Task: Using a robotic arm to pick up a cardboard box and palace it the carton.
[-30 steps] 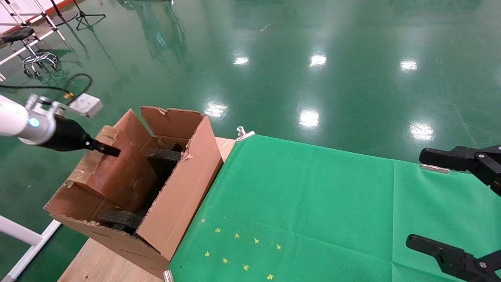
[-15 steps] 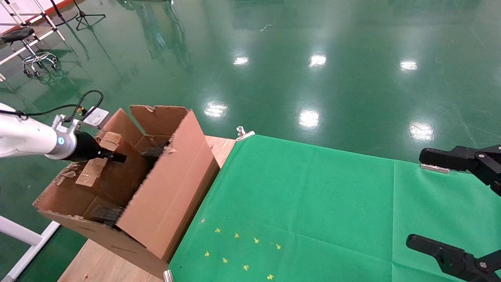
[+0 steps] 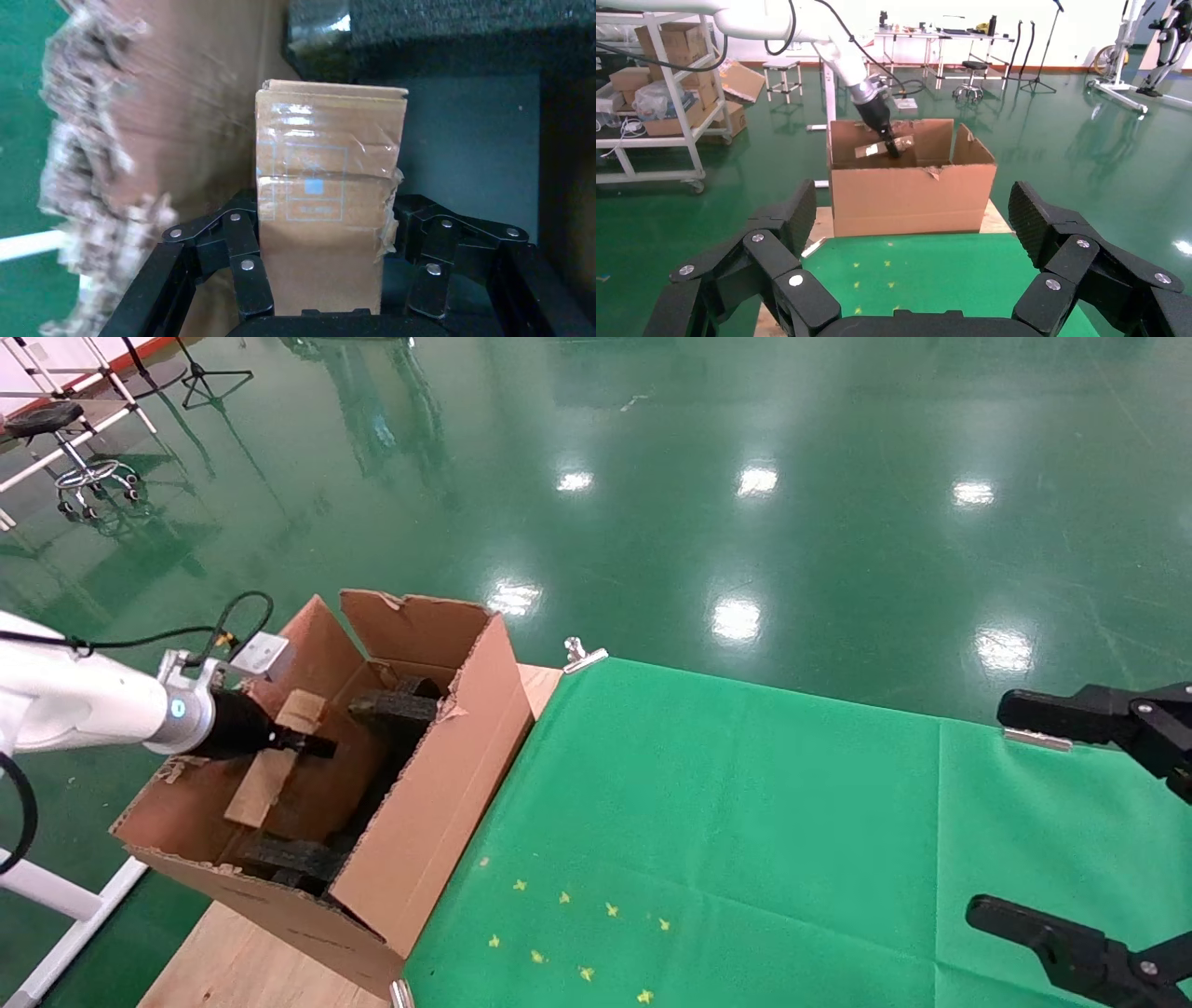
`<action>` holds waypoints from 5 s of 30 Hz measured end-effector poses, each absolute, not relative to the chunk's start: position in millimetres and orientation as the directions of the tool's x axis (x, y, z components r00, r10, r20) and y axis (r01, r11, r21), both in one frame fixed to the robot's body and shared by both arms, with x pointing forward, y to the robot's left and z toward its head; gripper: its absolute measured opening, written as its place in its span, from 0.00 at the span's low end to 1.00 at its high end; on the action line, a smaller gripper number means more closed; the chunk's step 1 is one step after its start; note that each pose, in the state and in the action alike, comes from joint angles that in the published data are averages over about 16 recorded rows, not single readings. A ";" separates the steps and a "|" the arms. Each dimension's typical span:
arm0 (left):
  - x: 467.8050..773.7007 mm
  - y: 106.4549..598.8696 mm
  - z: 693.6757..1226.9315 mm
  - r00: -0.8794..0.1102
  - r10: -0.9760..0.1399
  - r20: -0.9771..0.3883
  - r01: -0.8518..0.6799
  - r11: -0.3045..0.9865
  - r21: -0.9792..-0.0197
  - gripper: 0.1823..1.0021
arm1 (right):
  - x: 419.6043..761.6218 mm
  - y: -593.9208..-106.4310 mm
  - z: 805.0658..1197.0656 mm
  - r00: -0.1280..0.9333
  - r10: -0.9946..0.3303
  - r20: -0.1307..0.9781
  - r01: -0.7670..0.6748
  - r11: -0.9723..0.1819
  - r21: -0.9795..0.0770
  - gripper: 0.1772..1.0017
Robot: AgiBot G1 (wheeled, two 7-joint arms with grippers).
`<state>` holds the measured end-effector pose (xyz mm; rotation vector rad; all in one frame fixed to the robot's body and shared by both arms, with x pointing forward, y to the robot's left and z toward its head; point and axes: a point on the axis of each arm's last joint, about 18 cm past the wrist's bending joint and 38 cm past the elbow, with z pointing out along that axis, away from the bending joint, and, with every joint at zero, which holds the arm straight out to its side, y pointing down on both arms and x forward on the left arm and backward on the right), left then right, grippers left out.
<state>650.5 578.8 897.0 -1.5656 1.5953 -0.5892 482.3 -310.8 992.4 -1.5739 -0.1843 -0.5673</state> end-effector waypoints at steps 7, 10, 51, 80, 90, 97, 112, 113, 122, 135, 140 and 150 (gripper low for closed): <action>649.4 578.0 889.9 0.090 -0.975 -0.204 -0.600 0.110 -0.793 0.17 | 482.3 -310.8 992.4 0.860 -0.221 0.459 0.449 -0.099 -0.888 1.00; 649.3 578.0 889.3 0.090 -0.975 -0.202 -0.600 0.109 -0.792 0.18 | 482.3 -310.8 992.4 0.860 -0.221 0.459 0.449 -0.099 -0.888 1.00; 640.8 551.2 998.8 -0.104 -0.969 -0.226 -0.391 0.249 -0.886 0.95 | 482.4 -310.9 992.4 0.860 -0.222 0.459 0.449 -0.099 -0.888 1.00; 628.0 448.2 1011.9 -0.510 -0.824 -0.247 -0.109 0.347 -0.931 1.00 | 482.5 -311.0 992.4 0.860 -0.222 0.459 0.448 -0.099 -0.888 1.00; 609.8 401.2 1005.3 -0.662 -0.700 -0.267 0.026 0.335 -0.942 1.00 | 482.5 -311.0 992.4 0.860 -0.222 0.459 0.448 -0.099 -0.888 1.00; 589.8 372.7 1002.1 -0.745 -0.599 -0.294 0.123 0.309 -0.943 1.00 | 482.5 -311.0 992.4 0.860 -0.222 0.459 0.448 -0.099 -0.888 1.00; 530.8 324.6 996.8 -0.849 -0.361 -0.385 0.327 0.214 -0.920 1.00 | 482.5 -311.0 992.4 0.860 -0.222 0.459 0.448 -0.099 -0.888 1.00; 526.3 322.0 996.4 -0.853 -0.345 -0.393 0.340 0.206 -0.918 1.00 | 482.5 -311.0 992.4 0.860 -0.222 0.459 0.448 -0.099 -0.888 1.00; 486.5 303.8 993.1 -0.863 -0.212 -0.458 0.439 0.133 -0.889 1.00 | 482.5 -311.0 992.4 0.860 -0.222 0.459 0.448 -0.099 -0.888 1.00; 468.1 297.7 991.5 -0.860 -0.156 -0.486 0.477 0.097 -0.874 1.00 | 482.5 -311.1 992.4 0.860 -0.223 0.459 0.448 -0.099 -0.888 1.00; 470.8 298.7 991.8 -0.860 -0.165 -0.483 0.472 0.102 -0.876 1.00 | 482.5 -311.1 992.4 0.860 -0.223 0.459 0.448 -0.098 -0.888 1.00; 474.0 299.7 992.0 -0.861 -0.175 -0.478 0.466 0.109 -0.878 1.00 | 482.5 -311.1 992.4 0.860 -0.223 0.459 0.448 -0.098 -0.888 1.00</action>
